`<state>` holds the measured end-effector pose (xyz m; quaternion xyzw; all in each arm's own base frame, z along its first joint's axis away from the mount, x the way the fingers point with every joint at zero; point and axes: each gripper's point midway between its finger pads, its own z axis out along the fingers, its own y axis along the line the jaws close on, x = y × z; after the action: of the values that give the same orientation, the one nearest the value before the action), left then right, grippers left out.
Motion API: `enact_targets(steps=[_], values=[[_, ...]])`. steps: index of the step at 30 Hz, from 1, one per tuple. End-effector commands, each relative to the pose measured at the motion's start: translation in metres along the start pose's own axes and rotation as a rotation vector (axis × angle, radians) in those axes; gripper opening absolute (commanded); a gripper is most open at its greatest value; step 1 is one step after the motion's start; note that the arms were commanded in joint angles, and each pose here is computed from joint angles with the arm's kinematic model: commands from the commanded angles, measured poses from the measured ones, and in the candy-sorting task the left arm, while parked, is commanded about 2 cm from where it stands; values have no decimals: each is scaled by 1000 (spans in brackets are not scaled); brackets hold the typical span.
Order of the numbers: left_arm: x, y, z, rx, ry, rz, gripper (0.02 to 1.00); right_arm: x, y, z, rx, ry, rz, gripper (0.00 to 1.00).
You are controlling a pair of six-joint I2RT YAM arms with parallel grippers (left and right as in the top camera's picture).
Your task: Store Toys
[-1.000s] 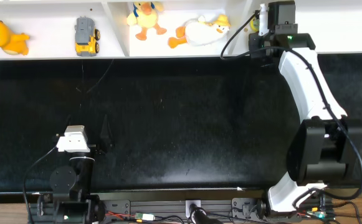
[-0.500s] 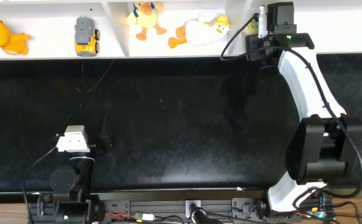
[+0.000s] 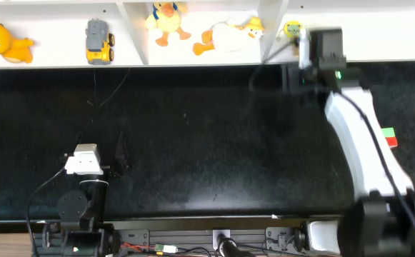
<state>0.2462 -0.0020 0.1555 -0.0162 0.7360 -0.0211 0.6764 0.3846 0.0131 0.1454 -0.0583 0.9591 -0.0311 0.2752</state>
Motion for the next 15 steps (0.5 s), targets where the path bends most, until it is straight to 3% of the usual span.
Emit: enact_targets(steps=[1,6,15], values=[[-1,-3,-1,15,-5,-10,998,32,1,-28,9,5,8,998],[-1,-3,-1,15,-4,-10,998,63,1,-58,5,56,4,996],[-1,-3,-1,15,-5,-10,998,65,0,-67,7,43,7,993]])
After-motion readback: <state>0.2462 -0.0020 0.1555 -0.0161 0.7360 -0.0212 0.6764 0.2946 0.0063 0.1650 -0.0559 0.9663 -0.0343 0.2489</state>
